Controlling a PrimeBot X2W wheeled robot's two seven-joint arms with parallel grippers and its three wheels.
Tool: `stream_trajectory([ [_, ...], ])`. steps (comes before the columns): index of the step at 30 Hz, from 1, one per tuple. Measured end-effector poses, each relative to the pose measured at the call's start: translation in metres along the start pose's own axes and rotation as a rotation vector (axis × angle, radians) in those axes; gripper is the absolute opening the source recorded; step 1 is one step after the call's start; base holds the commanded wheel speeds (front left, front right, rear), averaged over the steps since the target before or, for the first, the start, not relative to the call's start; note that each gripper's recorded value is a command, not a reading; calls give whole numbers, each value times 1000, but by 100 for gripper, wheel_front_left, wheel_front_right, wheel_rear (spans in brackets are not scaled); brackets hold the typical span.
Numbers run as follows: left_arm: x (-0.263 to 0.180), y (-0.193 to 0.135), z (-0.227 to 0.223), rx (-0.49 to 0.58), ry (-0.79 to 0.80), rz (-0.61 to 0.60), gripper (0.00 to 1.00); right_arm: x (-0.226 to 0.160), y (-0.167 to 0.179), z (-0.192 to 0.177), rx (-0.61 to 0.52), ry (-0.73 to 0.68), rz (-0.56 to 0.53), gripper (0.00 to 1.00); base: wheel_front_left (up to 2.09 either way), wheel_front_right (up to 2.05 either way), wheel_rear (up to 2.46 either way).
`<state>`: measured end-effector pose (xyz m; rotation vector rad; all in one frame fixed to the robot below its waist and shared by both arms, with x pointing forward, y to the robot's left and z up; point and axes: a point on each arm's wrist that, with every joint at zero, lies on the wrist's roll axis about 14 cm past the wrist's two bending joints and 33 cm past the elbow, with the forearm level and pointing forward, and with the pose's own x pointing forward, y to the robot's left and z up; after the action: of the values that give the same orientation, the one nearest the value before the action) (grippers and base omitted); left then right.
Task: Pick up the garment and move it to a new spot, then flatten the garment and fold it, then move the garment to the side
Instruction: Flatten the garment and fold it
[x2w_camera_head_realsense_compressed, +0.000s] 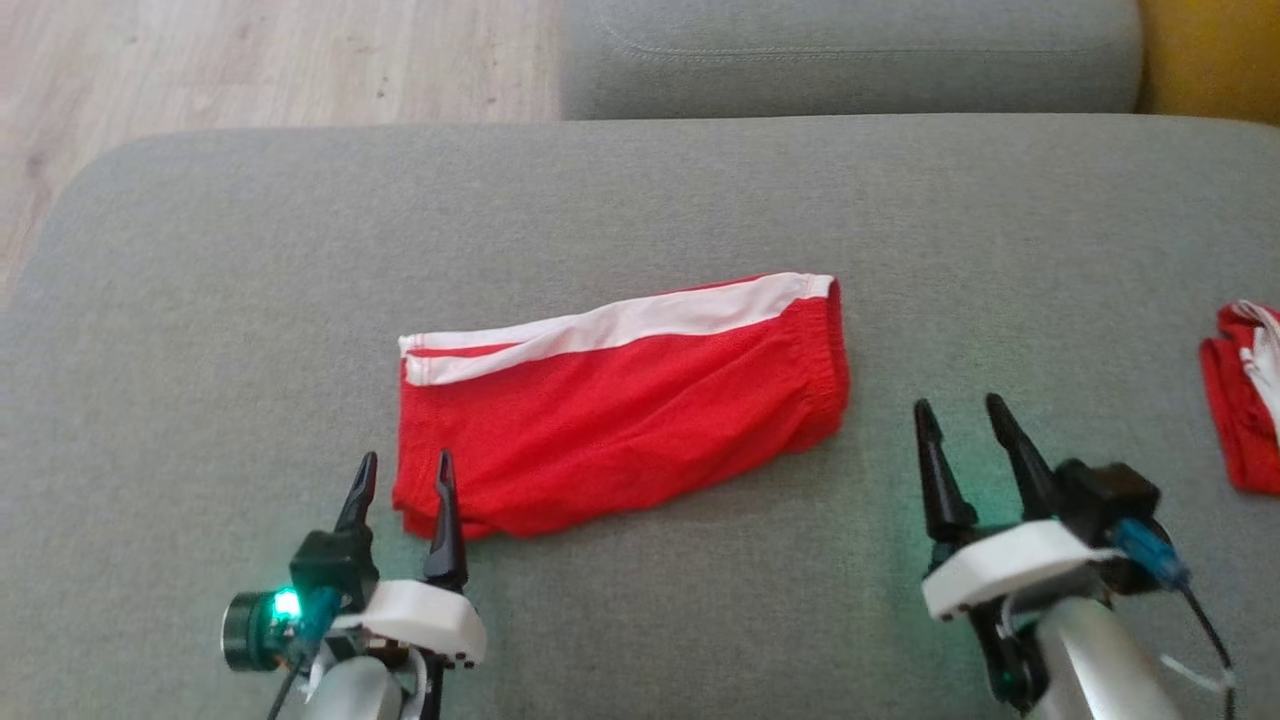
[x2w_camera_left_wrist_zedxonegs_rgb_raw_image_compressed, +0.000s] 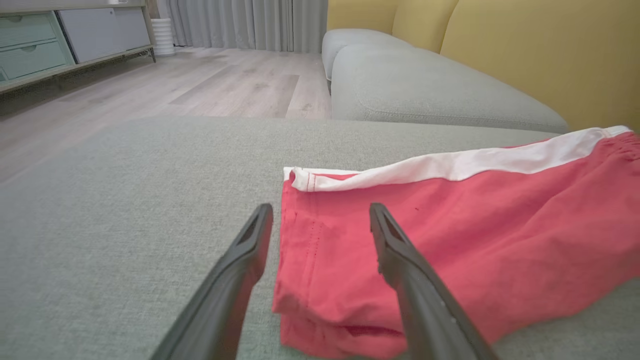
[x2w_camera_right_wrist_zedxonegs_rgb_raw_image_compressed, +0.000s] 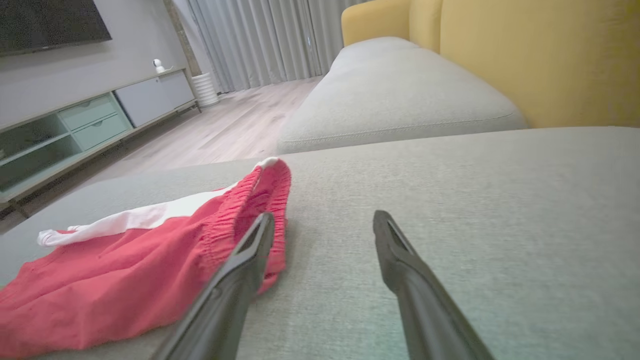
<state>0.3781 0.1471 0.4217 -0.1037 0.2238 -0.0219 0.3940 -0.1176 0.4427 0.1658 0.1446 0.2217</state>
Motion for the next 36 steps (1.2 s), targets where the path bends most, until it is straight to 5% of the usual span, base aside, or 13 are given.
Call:
stream_trajectory([
  [10, -29, 9, -20, 5, 38, 18, 100, 65, 53, 6, -36, 32, 165, 100, 0, 0, 0],
  [23, -52, 24, -45, -20, 108, 81, 100, 58, 64, -81, 5, 314, 182, 100, 0, 0, 0],
  [24, -52, 23, -45, -19, 109, 77, 100, 56, 65, -81, 19, 317, 185, 90, 0, 0, 0],
  [26, -50, 19, -45, -17, 108, 64, 100, 54, 66, -83, 45, 320, 183, 2, 0, 0, 0],
  [33, -45, 6, -44, -12, 106, 13, 100, 49, 51, -77, 113, 297, 114, 0, 0, 0, 0],
  [36, -42, -1, -42, -8, 101, -11, 100, 40, 19, -74, 161, 273, 6, 0, 0, 0, 0],
])
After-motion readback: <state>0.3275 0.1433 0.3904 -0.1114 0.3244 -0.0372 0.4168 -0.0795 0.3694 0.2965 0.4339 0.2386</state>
